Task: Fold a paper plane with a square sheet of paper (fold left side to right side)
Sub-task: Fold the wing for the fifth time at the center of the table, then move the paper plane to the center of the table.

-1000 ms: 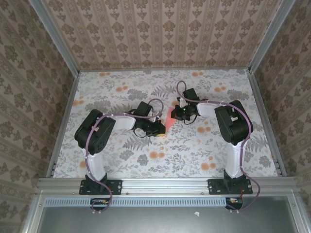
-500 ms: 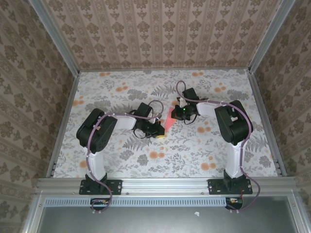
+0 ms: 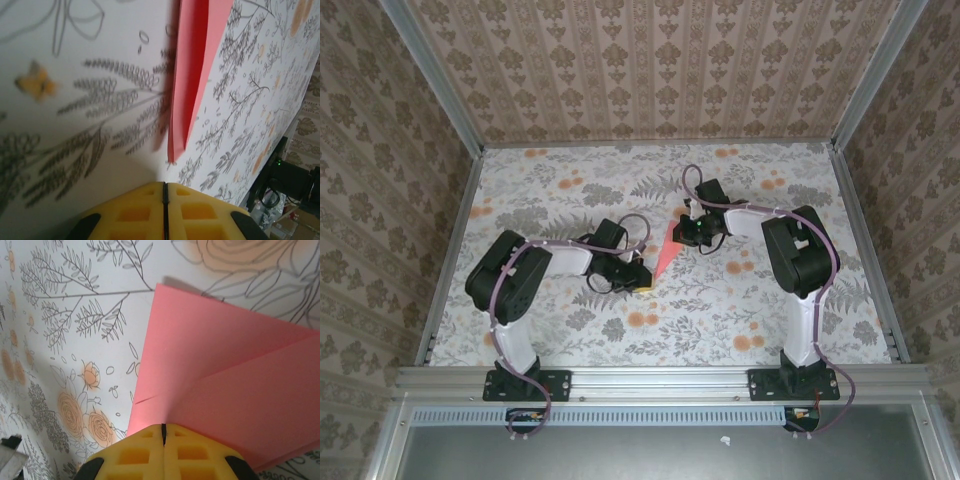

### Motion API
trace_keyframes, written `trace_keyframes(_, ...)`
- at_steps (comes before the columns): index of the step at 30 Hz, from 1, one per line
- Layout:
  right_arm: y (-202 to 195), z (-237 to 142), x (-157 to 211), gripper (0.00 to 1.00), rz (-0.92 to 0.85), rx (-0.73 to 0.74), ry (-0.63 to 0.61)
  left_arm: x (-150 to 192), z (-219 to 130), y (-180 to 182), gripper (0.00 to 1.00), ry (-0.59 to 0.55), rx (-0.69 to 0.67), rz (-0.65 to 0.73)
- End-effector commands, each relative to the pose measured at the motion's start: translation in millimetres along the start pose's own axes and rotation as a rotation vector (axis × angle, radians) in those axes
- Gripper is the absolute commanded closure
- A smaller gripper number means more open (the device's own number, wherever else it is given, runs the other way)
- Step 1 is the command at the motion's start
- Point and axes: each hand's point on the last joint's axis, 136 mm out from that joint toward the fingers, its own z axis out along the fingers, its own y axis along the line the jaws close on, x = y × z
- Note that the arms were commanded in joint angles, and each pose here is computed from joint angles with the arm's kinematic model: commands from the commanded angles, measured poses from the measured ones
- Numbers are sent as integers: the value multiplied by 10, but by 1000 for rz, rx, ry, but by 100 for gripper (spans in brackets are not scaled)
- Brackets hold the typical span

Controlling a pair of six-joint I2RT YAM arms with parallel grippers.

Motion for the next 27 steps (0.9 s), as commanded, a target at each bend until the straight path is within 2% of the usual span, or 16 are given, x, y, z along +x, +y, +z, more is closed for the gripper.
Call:
trace_keyframes(1, 116, -171, -199, 92, -42, 6, -50, -45, -220, -150, 88, -47, 16, 57)
trace_keyframes(6, 266, -732, -371, 74, -105, 96, -182, -292, -623, -258, 79, -210, -5, 112)
trace_keyframes(9, 176, -1001, -273, 64, -81, 199, -231, -482, -923, -226, 75, -352, -64, 123)
trace_keyframes(10, 129, -1047, -193, 60, -74, 237, -237, -530, -1019, -213, 70, -395, -84, 124)
trace_keyframes(12, 65, -1107, -59, 51, -49, 305, -254, -606, -1178, -176, 68, -468, -122, 118)
trace_keyframes(15, 107, -1040, 127, 44, -19, 330, -247, -703, -1385, -90, 62, -557, -164, 92)
trace_keyframes(18, 202, -854, 264, 40, -21, 349, -224, -774, -1502, -31, 60, -603, -172, 67)
trace_keyframes(23, 357, -518, 308, 39, -40, 371, -193, -787, -1524, -26, 60, -609, -158, 66)
trace_keyframes(27, 302, -372, 325, 41, -55, 441, -171, -757, -1517, 4, 60, -606, -160, 61)
